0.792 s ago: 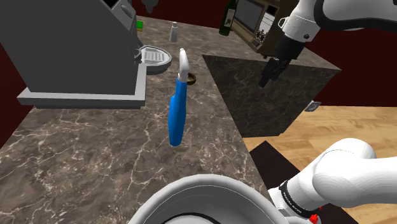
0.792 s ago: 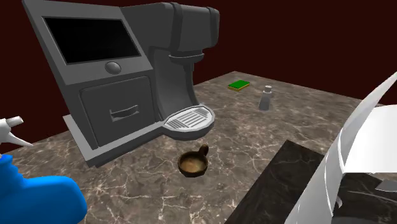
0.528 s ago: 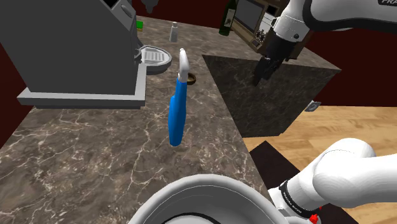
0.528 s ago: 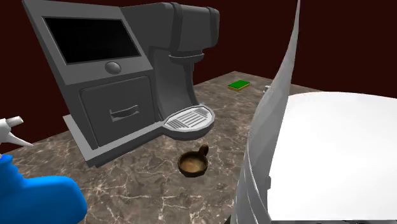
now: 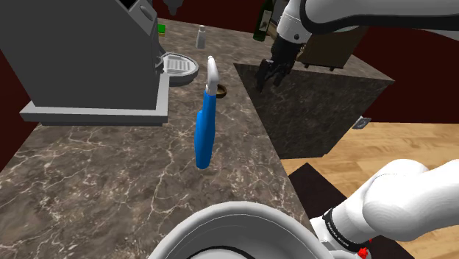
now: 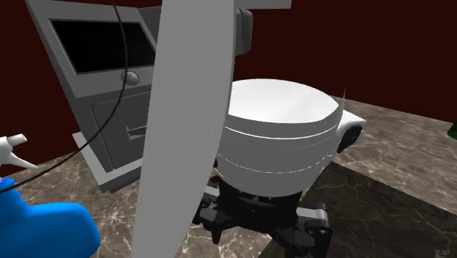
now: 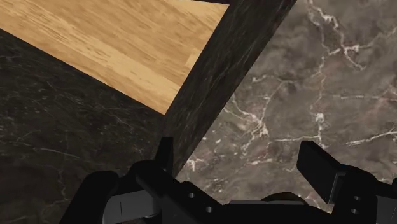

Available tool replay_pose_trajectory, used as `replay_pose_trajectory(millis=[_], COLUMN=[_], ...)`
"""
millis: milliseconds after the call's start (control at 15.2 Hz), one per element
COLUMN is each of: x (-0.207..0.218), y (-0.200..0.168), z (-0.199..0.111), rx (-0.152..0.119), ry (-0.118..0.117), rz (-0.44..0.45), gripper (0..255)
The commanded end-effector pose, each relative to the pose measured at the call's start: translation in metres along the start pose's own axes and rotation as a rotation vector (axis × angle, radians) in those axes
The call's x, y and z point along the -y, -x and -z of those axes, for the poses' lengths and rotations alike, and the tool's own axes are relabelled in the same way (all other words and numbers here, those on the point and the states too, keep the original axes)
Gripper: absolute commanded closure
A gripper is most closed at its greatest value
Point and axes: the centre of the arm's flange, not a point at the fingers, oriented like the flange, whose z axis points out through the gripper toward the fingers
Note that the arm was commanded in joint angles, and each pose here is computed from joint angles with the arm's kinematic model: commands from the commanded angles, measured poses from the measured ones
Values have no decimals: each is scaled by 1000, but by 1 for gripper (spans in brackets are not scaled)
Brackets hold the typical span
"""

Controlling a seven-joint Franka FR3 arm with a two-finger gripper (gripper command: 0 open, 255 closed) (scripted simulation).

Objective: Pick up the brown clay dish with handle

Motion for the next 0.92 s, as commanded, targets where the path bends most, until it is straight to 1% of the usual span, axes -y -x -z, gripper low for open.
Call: replay_pose_trajectory(millis=[0, 858], x=[12, 88], y=[-20, -163], z=[-6, -39], rx=[-9, -61], ry=[0, 4], rz=[-10, -70], gripper=[0, 0])
